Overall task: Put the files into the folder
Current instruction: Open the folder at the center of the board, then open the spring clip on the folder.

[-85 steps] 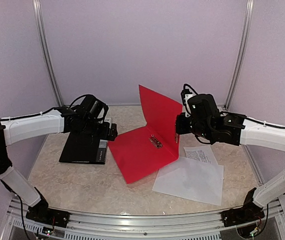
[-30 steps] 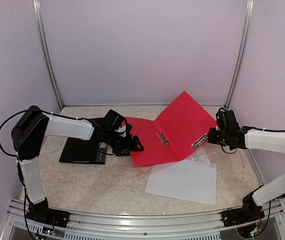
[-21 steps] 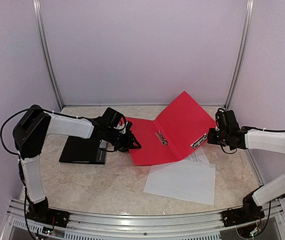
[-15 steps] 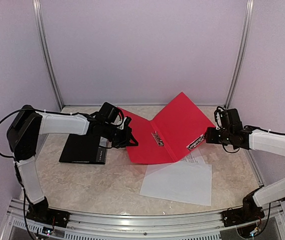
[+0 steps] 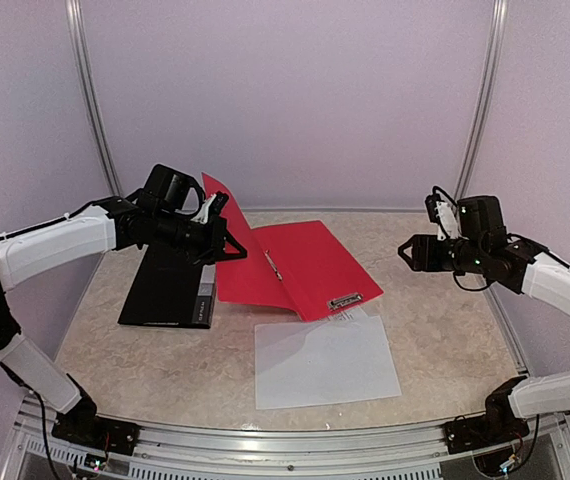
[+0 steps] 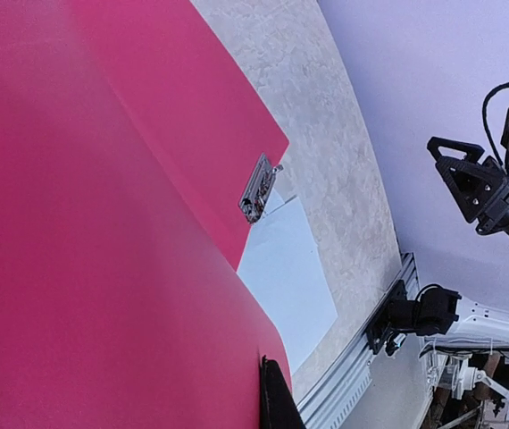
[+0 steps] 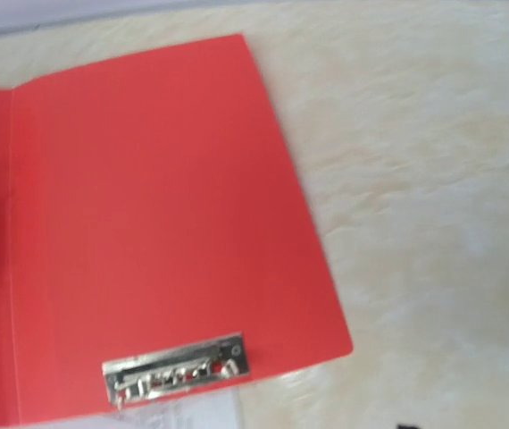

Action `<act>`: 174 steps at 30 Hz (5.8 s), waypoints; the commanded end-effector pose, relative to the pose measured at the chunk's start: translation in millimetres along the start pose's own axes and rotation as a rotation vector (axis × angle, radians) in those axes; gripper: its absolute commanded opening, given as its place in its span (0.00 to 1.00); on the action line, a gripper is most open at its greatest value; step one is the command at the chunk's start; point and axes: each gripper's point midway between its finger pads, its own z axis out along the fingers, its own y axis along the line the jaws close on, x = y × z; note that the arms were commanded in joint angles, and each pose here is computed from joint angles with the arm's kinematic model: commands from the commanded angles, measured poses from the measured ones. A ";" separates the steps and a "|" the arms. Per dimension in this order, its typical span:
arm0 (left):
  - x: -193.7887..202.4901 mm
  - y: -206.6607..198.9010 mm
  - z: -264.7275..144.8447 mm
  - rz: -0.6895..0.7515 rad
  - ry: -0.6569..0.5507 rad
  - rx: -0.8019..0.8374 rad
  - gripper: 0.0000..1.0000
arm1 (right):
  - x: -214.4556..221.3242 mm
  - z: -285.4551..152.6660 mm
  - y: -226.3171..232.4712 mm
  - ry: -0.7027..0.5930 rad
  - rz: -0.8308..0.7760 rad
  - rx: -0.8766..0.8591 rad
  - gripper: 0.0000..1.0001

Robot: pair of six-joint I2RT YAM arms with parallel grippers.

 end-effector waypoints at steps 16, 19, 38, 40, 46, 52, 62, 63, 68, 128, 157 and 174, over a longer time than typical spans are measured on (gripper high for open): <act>55.2 49.8 -72.2 -0.046 0.154 -0.207 0.01 | 104.8 69.1 98.8 0.349 -0.237 -0.307 0.52; 59.0 67.0 -65.8 -0.055 0.183 -0.251 0.04 | 122.8 74.7 107.2 0.395 -0.239 -0.336 0.47; 73.3 108.1 -58.6 -0.077 0.221 -0.402 0.41 | 172.7 113.0 127.9 0.534 -0.328 -0.271 0.37; 73.5 114.7 -61.4 -0.076 0.217 -0.445 0.47 | 173.8 111.2 126.0 0.540 -0.332 -0.263 0.35; 72.2 127.0 -69.9 -0.069 0.202 -0.539 0.62 | 181.9 105.0 120.4 0.561 -0.322 -0.258 0.30; 72.8 130.0 -69.4 -0.066 0.206 -0.559 0.65 | 189.0 103.4 113.2 0.577 -0.325 -0.237 0.25; 93.8 165.7 -74.3 -0.092 0.277 -0.756 0.66 | 191.8 109.1 107.3 0.581 -0.341 -0.204 0.13; 97.9 168.7 -71.5 -0.103 0.290 -0.764 0.65 | 192.9 109.6 106.0 0.584 -0.342 -0.199 0.11; 113.1 191.8 -61.1 -0.133 0.337 -0.840 0.65 | 193.7 109.7 99.4 0.588 -0.354 -0.166 0.01; 28.8 88.7 -42.2 0.510 0.131 -0.921 0.97 | 191.1 107.9 93.2 0.590 -0.328 -0.148 0.00; 60.4 -36.3 64.2 0.996 0.132 -0.086 0.92 | 189.6 108.8 101.8 0.570 -0.284 -0.208 0.00; 118.8 -1.3 157.0 1.233 0.250 0.185 0.80 | 193.1 109.6 100.9 0.585 -0.255 -0.228 0.00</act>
